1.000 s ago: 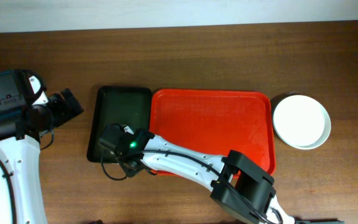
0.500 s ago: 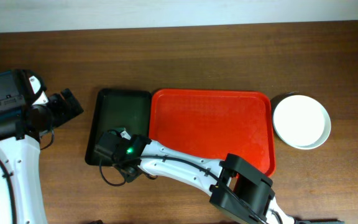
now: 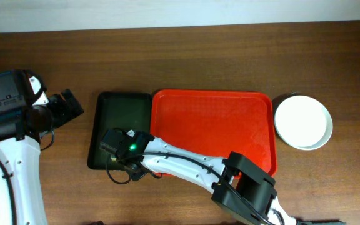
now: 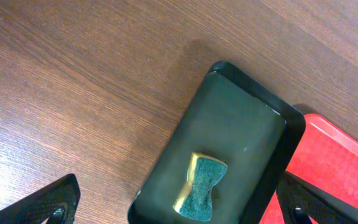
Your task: Clean dirty plates on tray and stack at the side
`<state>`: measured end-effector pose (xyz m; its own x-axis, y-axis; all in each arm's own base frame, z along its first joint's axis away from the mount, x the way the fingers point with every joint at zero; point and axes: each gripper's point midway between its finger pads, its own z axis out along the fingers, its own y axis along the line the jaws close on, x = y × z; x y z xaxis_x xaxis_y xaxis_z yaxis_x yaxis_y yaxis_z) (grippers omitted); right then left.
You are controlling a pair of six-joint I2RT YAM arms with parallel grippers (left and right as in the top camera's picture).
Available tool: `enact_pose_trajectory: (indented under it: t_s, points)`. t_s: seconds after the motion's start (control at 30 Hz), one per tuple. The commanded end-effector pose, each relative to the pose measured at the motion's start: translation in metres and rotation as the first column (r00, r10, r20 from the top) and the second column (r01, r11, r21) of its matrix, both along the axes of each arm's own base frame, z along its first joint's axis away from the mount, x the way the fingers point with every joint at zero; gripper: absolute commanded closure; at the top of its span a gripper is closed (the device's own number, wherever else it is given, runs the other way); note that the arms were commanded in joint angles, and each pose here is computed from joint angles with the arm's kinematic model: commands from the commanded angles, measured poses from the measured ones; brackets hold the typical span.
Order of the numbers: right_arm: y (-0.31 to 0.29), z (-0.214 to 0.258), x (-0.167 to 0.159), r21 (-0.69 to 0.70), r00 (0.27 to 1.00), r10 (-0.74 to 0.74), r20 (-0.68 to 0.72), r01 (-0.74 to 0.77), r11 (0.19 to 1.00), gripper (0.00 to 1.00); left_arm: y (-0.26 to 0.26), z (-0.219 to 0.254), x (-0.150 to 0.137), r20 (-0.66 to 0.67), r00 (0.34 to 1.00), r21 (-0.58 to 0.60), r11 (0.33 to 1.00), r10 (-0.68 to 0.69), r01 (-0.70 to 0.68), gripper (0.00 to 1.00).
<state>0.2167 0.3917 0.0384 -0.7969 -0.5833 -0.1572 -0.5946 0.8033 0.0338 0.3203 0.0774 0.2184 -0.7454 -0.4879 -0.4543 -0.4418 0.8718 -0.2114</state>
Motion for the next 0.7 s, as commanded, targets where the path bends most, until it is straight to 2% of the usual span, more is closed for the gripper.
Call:
enact_pose_trajectory:
  t_s: [0.0, 0.07, 0.1, 0.17, 0.23, 0.37, 0.47, 0.5, 0.6, 0.63, 0.67]
  points:
    - [0.006, 0.018, 0.015, 0.034, 0.999, -0.03, 0.026, 0.029, 0.999, 0.91, 0.0, 0.001, 0.002, 0.005, 1.0, -0.013, 1.0, 0.006, -0.006, 0.01]
    - [0.005, 0.04, 0.026, 0.056, 0.998, -0.05, 0.038, 0.048, 0.997, 0.89, 0.0, 0.001, 0.002, 0.005, 1.0, -0.013, 1.0, 0.006, -0.006, 0.01]
    - [0.0, 0.058, 0.035, 0.065, 0.998, -0.049, 0.049, 0.046, 0.997, 0.82, 0.0, 0.001, 0.002, 0.005, 1.0, -0.013, 1.0, 0.006, -0.006, 0.01]
    - [-0.023, 0.079, 0.059, 0.069, 0.992, -0.116, 0.048, 0.113, 0.991, 0.79, 0.0, 0.001, 0.002, 0.005, 1.0, -0.013, 1.0, 0.006, -0.006, 0.01]
    - [-0.053, 0.086, 0.075, 0.067, 0.981, -0.191, -0.017, 0.192, 0.979, 0.69, 0.0, 0.001, 0.002, 0.005, 1.0, -0.013, 1.0, 0.006, -0.006, 0.01]
    - [-0.138, 0.116, 0.102, 0.02, 0.94, -0.334, -0.064, 0.336, 0.942, 0.66, 0.0, 0.001, 0.002, 0.005, 1.0, -0.013, 1.0, 0.006, -0.006, 0.01]
    - [-0.219, 0.145, 0.121, 0.013, 0.861, -0.504, -0.068, 0.506, 0.863, 0.64, 0.0, 0.001, 0.002, 0.005, 1.0, -0.013, 1.0, 0.006, -0.006, 0.01]
    - [-0.253, 0.151, 0.119, -0.018, 0.817, -0.57, -0.088, 0.57, 0.821, 0.64, 0.0, 0.001, 0.002, 0.005, 1.0, -0.013, 1.0, 0.006, -0.006, 0.01]
    - [-0.314, 0.152, 0.101, -0.13, 0.722, -0.672, -0.162, 0.66, 0.74, 0.86, 0.0, 0.001, 0.002, 0.005, 1.0, -0.013, 1.0, 0.006, -0.006, 0.01]
    - [-0.338, 0.149, 0.092, -0.18, 0.665, -0.721, -0.195, 0.699, 0.692, 0.93, 0.0, 0.001, 0.002, 0.005, 1.0, -0.013, 1.0, 0.006, -0.006, 0.01]
    - [-0.356, 0.144, 0.089, -0.204, 0.625, -0.752, -0.209, 0.724, 0.659, 0.96, 0.0, 0.001, 0.002, 0.005, 1.0, -0.013, 1.0, 0.006, -0.006, 0.01]
